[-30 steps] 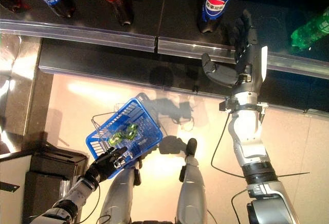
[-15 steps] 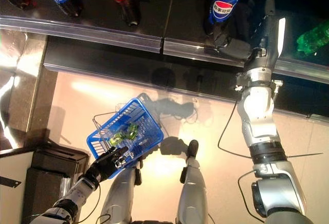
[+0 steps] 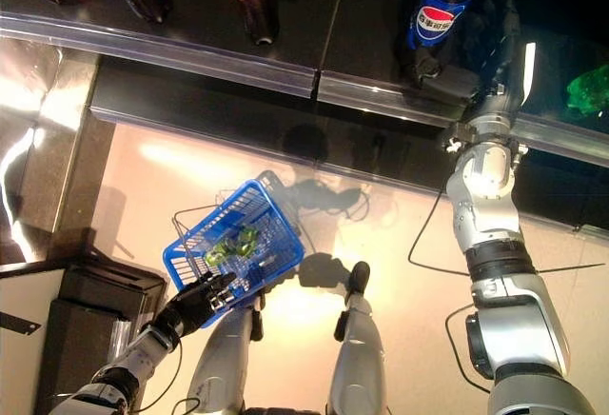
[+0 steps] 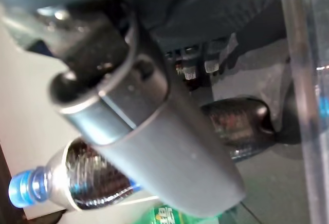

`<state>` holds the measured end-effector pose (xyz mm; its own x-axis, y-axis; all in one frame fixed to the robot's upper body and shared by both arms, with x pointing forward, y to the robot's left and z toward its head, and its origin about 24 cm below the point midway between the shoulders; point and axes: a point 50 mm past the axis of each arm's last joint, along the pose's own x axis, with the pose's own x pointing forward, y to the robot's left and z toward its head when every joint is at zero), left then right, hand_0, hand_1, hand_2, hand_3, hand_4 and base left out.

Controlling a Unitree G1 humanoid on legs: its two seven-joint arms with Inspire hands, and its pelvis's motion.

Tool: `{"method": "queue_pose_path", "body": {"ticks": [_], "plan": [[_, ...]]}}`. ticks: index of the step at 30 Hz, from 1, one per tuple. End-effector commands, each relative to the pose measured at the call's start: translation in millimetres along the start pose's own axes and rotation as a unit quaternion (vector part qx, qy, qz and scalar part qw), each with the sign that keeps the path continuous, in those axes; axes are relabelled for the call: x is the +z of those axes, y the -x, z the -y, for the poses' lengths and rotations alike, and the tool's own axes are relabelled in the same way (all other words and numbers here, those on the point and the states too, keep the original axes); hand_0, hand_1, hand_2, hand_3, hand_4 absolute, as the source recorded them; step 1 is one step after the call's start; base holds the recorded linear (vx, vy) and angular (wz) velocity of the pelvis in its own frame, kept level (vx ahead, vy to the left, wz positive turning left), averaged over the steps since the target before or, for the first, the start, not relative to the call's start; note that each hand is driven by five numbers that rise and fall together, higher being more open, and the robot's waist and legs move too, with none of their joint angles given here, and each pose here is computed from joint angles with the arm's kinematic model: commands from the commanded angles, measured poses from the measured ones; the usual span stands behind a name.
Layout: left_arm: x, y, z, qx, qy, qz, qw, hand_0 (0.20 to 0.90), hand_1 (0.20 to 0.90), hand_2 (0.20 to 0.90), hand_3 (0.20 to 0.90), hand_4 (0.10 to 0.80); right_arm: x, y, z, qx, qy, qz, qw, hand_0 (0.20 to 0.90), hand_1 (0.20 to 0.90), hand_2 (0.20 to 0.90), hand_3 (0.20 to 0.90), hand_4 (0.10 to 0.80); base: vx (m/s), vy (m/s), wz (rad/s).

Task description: Pick up the drink and place into the basket.

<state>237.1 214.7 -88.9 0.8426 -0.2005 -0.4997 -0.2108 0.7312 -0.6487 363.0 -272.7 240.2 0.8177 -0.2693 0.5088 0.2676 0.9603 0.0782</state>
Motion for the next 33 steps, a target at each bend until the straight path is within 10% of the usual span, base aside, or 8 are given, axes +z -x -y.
{"method": "queue_pose_path", "body": {"ticks": [1, 27, 30, 33], "plan": [[7.8, 20.4, -24.2, 0.003, -0.039, -0.010, 0.999, 0.300, 0.300, 0.300, 0.200, 0.100, 68.9, -27.8, 1.2, 0.018, -0.004, 0.121, 0.993, 0.900, 0.900, 0.900, 0.900, 0.800, 0.000, 0.000, 0.00], [13.6, 20.4, -23.3, -0.004, -0.064, -0.023, 0.998, 0.300, 0.300, 0.300, 0.200, 0.100, 76.6, -53.7, -11.4, 0.034, 0.056, 0.073, 0.995, 0.900, 0.900, 0.900, 0.900, 0.800, -0.001, -0.002, 0.01], [14.4, 20.0, -22.8, -0.004, -0.067, -0.024, 0.997, 0.300, 0.300, 0.300, 0.200, 0.100, 77.5, -55.7, -11.4, 0.027, 0.041, 0.072, 0.996, 0.300, 0.300, 0.300, 0.200, 0.100, -0.004, -0.003, 0.07], [14.9, 20.0, -23.2, -0.004, -0.067, -0.025, 0.997, 0.300, 0.300, 0.300, 0.200, 0.100, 76.6, -57.7, -11.1, 0.016, 0.028, 0.063, 0.997, 0.300, 0.300, 0.300, 0.200, 0.100, 0.000, 0.001, 0.01]]}}
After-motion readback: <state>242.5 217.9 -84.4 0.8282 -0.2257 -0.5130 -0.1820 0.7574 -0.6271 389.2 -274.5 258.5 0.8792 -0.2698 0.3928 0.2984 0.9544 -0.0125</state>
